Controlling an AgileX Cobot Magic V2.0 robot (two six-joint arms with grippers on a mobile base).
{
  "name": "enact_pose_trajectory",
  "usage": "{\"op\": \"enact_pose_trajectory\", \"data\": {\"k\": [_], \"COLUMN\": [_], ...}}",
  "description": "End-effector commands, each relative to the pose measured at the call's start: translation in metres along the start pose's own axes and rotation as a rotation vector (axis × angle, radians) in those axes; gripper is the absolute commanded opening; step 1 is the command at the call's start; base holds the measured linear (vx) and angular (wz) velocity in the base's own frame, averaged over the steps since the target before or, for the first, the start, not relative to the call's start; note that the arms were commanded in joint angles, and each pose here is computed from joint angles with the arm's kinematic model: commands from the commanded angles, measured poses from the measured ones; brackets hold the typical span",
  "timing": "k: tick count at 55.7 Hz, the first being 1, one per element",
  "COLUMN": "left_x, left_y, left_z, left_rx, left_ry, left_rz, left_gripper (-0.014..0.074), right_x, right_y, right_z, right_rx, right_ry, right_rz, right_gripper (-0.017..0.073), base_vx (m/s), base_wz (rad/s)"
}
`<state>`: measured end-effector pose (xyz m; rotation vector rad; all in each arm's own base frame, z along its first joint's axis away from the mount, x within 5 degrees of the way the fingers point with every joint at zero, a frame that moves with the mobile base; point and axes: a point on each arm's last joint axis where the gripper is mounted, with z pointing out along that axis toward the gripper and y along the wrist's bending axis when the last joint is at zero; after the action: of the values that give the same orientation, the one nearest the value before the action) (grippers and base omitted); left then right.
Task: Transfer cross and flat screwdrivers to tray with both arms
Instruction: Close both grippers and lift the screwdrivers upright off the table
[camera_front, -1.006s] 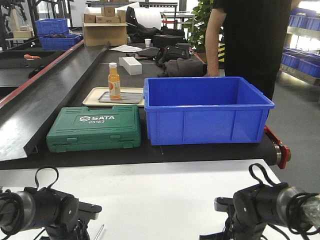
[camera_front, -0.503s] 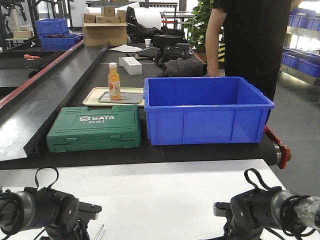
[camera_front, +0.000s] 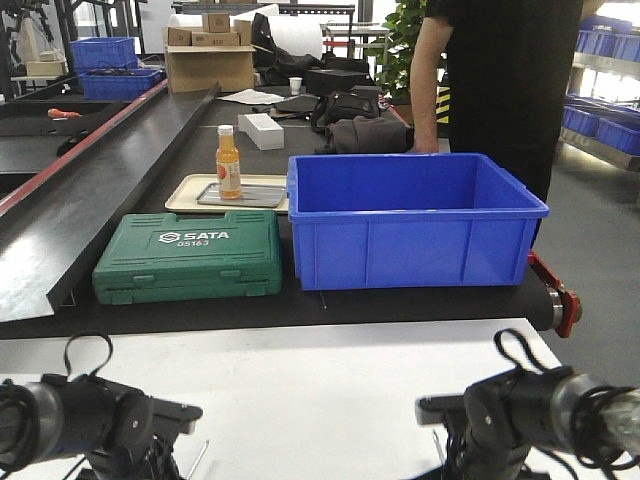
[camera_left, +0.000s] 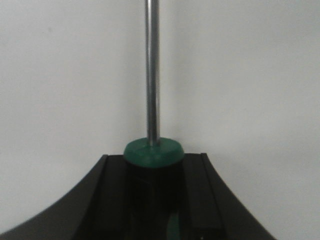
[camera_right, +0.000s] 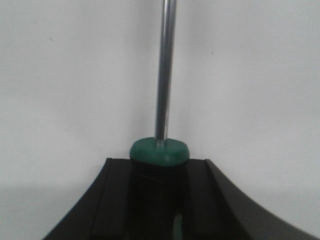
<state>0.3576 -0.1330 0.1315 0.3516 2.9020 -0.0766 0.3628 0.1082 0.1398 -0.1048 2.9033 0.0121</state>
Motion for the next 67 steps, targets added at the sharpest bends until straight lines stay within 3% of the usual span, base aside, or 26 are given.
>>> {"op": "enact_pose_trajectory", "data": {"k": [1, 6, 14, 18, 27, 32, 42, 49, 58, 67], "left_x": [-0.020, -0.022, -0.016, -0.007, 0.028, 0.059, 0.111, 0.135, 0.144, 0.144], "left_y": [-0.004, -0.002, 0.005, 0.009, 0.015, 0.020, 0.026, 0.029, 0.031, 0.031], "left_z": [-0.070, -0.111, -0.164, -0.193, -0.245, -0.266, -0.289, -0.299, -0.294, -0.293], "left_rx": [0.035, 0.033, 0.026, 0.006, 0.015, -0.002, 0.004, 0.009, -0.001, -0.006], "left_ry": [-0.271, -0.405, -0.559, -0.646, -0.846, -0.925, -1.021, -1.067, -1.039, -1.025], "left_rz": [-0.009, 0.000, -0.063, -0.065, -0.103, -0.094, -0.094, -0.100, -0.108, -0.110], "left_gripper": [0.0000, 0.0000, 0.0000, 0.0000, 0.0000, 0.0000, 0.0001, 0.0001, 0.0001, 0.0001], "right_x": [-0.018, -0.019, -0.014, -0.008, 0.005, 0.013, 0.045, 0.078, 0.099, 0.102], "right_y": [-0.001, -0.004, -0.008, -0.011, -0.016, -0.018, -0.020, -0.015, -0.017, -0.019], "right_z": [-0.061, -0.098, -0.149, -0.178, -0.226, -0.242, -0.254, -0.259, -0.262, -0.260], "right_rx": [-0.041, -0.054, -0.063, -0.073, -0.097, -0.106, -0.159, -0.192, -0.233, -0.213], "right_ry": [-0.227, -0.347, -0.488, -0.569, -0.724, -0.765, -0.812, -0.909, -0.946, -0.909], "right_rz": [-0.023, -0.062, -0.097, -0.102, -0.109, -0.116, -0.124, -0.196, -0.173, -0.187], "right_gripper": [-0.0011, -0.0010, -0.0010, -0.0010, -0.0008, -0.0008, -0.0008, -0.0008, -0.0008, -0.0008], "base_vx": [0.00, 0.00, 0.00, 0.00, 0.00, 0.00, 0.00, 0.00, 0.00, 0.00], "base_wz": [0.00, 0.00, 0.00, 0.00, 0.00, 0.00, 0.00, 0.00, 0.00, 0.00]}}
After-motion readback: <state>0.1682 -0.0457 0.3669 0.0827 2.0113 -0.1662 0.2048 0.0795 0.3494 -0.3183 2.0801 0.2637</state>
